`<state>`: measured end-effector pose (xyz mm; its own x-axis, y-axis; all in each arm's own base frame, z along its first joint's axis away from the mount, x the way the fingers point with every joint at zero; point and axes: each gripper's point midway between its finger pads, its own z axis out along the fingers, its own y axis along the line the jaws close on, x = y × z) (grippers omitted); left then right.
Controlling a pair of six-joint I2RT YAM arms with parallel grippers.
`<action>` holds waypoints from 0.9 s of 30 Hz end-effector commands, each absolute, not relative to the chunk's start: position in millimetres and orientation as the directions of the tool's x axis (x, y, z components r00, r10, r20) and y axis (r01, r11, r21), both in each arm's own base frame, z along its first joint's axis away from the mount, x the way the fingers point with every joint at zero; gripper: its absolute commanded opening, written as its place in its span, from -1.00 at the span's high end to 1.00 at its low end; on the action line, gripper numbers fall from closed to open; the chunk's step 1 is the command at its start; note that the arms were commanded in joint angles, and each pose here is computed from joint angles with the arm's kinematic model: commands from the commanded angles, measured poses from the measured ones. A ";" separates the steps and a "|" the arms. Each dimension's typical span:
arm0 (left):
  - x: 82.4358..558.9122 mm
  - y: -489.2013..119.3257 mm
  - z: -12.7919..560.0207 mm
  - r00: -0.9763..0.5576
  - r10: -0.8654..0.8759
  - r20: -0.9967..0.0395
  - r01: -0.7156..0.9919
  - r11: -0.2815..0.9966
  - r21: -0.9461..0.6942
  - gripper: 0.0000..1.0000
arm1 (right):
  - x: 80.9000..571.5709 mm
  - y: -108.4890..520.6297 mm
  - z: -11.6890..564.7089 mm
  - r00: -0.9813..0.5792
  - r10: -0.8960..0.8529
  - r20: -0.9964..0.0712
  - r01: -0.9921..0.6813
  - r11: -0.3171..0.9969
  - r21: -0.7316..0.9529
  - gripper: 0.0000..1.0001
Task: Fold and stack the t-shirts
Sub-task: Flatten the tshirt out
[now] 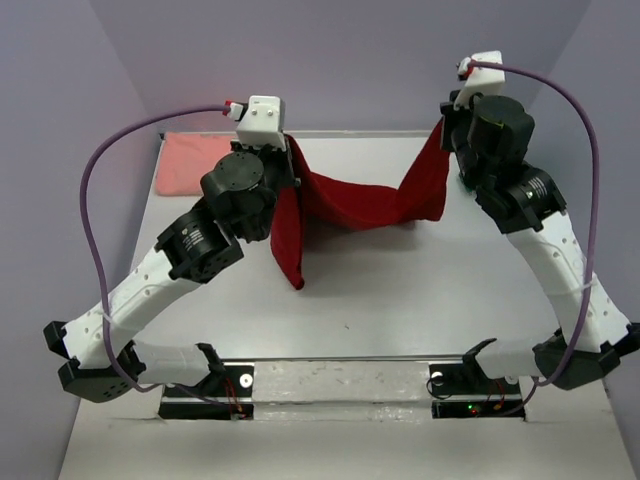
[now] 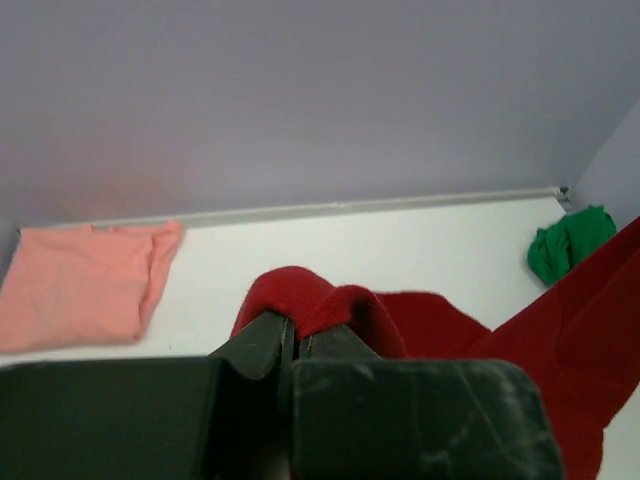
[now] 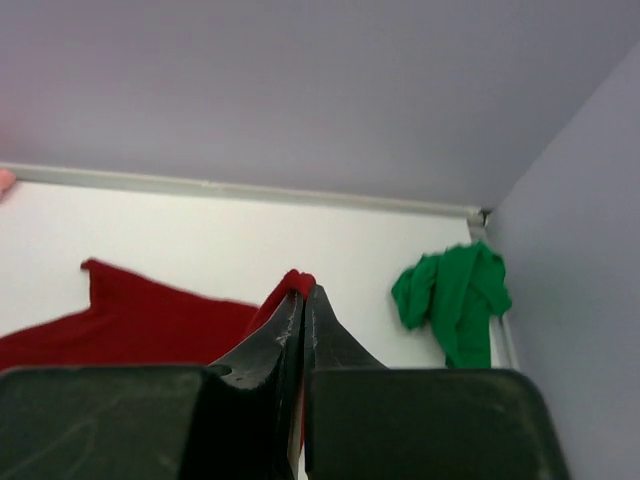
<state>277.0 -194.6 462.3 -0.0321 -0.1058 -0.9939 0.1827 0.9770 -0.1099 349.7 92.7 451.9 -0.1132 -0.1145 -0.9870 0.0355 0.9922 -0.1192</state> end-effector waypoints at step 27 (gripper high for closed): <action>273.8 -89.4 597.5 0.176 -0.099 -0.979 0.005 0.995 -0.100 1.00 | 277.4 52.5 662.8 0.297 -0.237 -0.925 0.314 0.939 -0.140 1.00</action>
